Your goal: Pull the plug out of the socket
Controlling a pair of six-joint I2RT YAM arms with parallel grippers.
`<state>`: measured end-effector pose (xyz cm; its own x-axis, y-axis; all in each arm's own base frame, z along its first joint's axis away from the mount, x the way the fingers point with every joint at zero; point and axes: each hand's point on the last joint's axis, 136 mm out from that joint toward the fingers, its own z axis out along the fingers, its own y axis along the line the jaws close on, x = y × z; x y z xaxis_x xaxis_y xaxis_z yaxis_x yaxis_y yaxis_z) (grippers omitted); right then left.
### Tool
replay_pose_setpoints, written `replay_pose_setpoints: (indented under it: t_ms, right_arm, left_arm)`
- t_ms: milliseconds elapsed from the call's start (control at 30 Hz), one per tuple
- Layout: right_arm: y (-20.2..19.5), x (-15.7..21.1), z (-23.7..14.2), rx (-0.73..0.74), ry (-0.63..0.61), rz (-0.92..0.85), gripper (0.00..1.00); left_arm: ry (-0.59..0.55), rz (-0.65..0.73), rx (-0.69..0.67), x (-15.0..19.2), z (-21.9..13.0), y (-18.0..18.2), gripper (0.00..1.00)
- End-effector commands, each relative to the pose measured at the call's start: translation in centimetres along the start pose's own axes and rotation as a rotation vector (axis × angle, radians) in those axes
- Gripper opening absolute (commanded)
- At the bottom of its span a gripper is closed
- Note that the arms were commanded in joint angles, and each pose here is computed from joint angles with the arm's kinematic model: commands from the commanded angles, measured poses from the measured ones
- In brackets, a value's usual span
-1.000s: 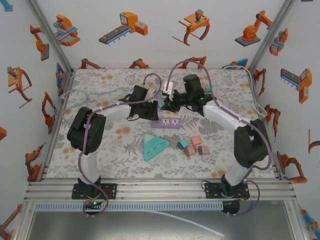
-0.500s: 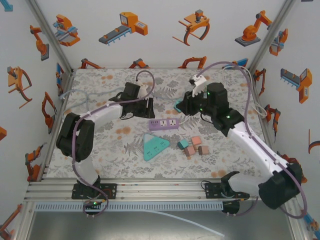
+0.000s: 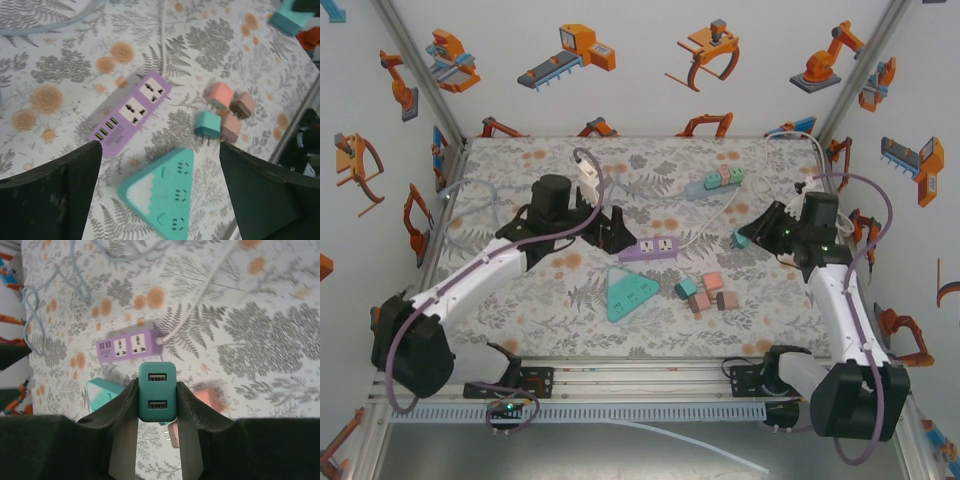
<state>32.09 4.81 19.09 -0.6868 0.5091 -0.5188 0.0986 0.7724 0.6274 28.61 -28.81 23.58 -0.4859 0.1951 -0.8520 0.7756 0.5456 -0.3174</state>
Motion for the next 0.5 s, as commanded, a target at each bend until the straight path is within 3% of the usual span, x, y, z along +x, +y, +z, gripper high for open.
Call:
replay_pose_setpoints:
  t_ms: [0, 467]
  right_arm:
    - [-1.5, 1.1, 0.7, 0.0, 0.023, 0.074, 0.1]
    - [-6.4, 4.8, 5.7, 0.021, 0.07, 0.087, 0.11]
  left_arm:
    - [-0.017, 0.139, 0.08, 0.4, -1.3, -3.0, 0.97]
    - [-0.028, 0.226, 0.101, 1.1, -2.8, -4.8, 0.97]
